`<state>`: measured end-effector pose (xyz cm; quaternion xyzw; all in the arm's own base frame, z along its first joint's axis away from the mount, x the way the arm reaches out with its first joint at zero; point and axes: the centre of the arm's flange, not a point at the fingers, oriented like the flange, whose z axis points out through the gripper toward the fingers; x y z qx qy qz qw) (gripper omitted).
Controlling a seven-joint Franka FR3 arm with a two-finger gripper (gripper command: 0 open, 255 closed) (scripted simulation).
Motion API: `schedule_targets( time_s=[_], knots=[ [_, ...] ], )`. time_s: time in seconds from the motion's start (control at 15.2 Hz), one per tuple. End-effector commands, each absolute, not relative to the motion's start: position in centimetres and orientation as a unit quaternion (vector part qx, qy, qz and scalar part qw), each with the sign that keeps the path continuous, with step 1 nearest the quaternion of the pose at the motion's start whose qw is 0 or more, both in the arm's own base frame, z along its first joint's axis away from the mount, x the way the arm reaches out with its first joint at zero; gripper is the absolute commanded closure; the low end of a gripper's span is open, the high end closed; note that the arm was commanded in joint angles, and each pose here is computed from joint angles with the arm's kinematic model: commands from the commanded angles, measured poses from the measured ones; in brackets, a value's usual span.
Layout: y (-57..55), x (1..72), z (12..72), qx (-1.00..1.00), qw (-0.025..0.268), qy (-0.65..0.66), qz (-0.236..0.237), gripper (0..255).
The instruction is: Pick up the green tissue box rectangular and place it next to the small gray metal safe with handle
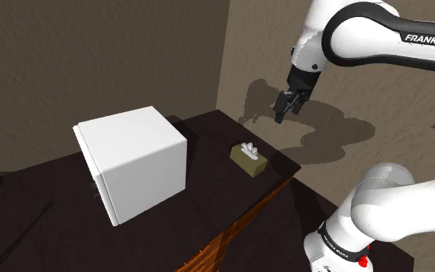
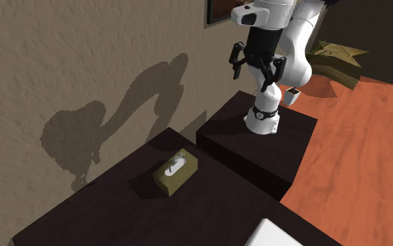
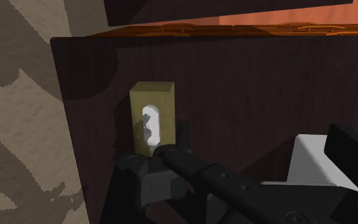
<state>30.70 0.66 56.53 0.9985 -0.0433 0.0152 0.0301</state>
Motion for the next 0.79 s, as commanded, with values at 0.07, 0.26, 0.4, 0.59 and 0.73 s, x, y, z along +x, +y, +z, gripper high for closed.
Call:
schedule_targets(
  time_s=[0.07,0.26,0.4,0.59,0.73],
  knots=[
    [0.6,31.7,55.5,0.998,0.037,-0.047,0.008,0],
    [0.2,34.7,52.4,0.997,0.057,-0.059,-0.012,0],
    [-0.2,36.7,50.3,0.995,0.070,-0.067,-0.025,0],
    [-0.9,39.4,47.0,0.992,0.090,-0.078,-0.046,0],
    [-1.5,41.2,44.8,0.989,0.103,-0.086,-0.059,0]
  ],
)
